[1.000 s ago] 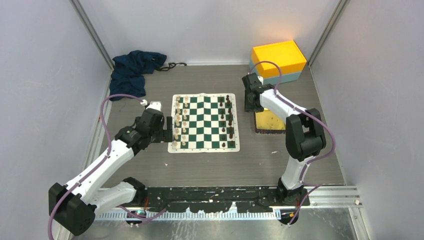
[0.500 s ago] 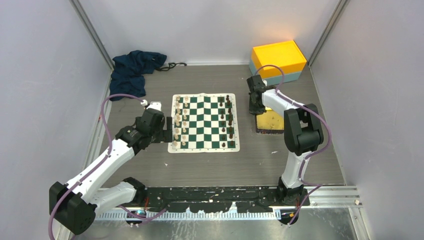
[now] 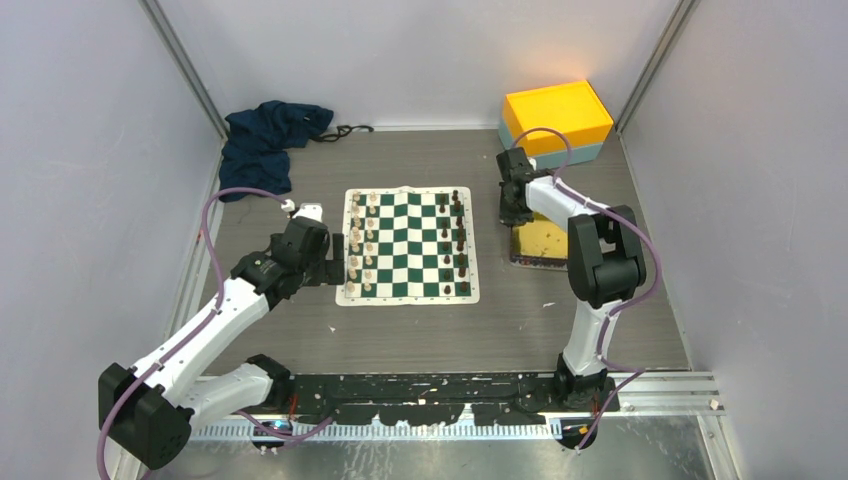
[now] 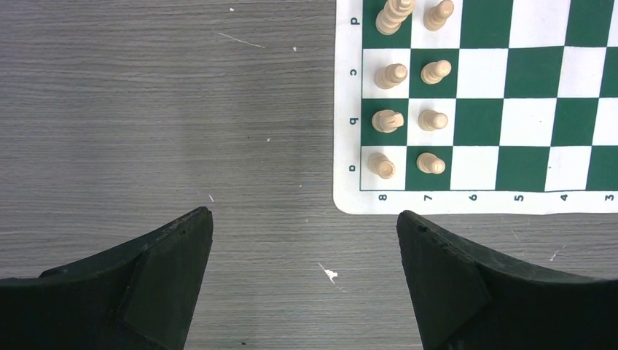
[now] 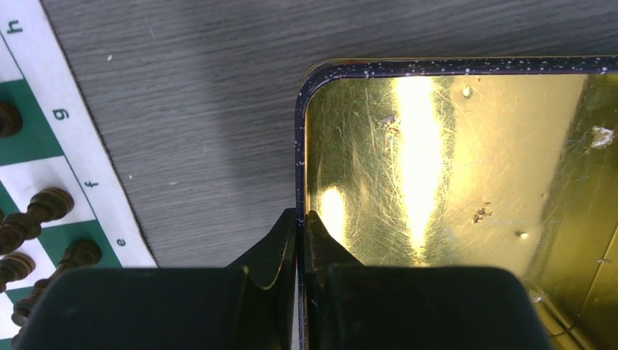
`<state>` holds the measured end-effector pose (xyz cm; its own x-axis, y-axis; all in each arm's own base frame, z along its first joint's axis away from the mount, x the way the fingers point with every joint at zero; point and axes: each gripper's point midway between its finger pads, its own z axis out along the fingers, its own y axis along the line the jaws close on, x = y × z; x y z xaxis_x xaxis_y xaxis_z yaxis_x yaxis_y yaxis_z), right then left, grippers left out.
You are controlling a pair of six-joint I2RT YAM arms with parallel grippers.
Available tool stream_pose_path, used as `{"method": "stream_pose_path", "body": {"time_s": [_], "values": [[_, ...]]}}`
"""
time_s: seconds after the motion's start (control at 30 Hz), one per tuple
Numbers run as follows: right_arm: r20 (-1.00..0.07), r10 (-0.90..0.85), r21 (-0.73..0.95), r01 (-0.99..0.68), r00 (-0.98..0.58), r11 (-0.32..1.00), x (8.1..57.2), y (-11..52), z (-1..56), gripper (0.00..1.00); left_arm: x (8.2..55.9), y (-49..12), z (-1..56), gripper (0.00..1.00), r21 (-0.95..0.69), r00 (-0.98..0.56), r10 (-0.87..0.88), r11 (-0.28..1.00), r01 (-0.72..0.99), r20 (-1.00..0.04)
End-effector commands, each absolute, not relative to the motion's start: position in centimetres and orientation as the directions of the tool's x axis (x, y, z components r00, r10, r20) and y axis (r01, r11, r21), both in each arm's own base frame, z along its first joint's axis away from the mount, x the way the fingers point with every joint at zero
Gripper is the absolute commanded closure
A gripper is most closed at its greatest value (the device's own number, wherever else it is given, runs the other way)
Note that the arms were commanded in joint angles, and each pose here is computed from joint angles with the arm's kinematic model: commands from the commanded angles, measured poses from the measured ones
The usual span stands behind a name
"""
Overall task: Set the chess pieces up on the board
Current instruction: Pick up the storage box at the center of the board, then place the storage box at the center of the board.
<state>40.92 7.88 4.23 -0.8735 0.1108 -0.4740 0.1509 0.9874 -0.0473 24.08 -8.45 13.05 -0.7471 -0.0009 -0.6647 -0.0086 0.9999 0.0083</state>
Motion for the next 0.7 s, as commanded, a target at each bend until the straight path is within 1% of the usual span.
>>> {"method": "stream_pose_path", "body": {"time_s": [0.0, 0.2, 0.37, 0.67], "values": [[-0.532, 0.119, -0.073, 0.185, -0.838, 0.980, 43.4, 6.1, 5.5, 0.94, 25.2, -8.5, 14.7, 0.02, -0.005, -0.711, -0.023, 1.000, -0.028, -0.703], [-0.548, 0.130, -0.090, 0.213, -0.826, 0.973, 45.2, 3.0, 5.7, 0.95, 25.3, -8.4, 14.7, 0.02, -0.004, -0.708, -0.028, 0.999, -0.035, -0.706], [-0.550, 0.112, -0.103, 0.201, -0.828, 0.974, 46.6, 0.6, 5.6, 0.95, 25.9, -8.4, 15.0, 0.02, 0.003, -0.702, -0.030, 0.999, -0.046, -0.712], [-0.514, 0.085, -0.081, 0.147, -0.853, 0.986, 46.7, 0.7, 4.3, 0.90, 26.7, -7.7, 15.5, 0.02, 0.029, -0.694, -0.027, 0.997, -0.068, -0.720]]}}
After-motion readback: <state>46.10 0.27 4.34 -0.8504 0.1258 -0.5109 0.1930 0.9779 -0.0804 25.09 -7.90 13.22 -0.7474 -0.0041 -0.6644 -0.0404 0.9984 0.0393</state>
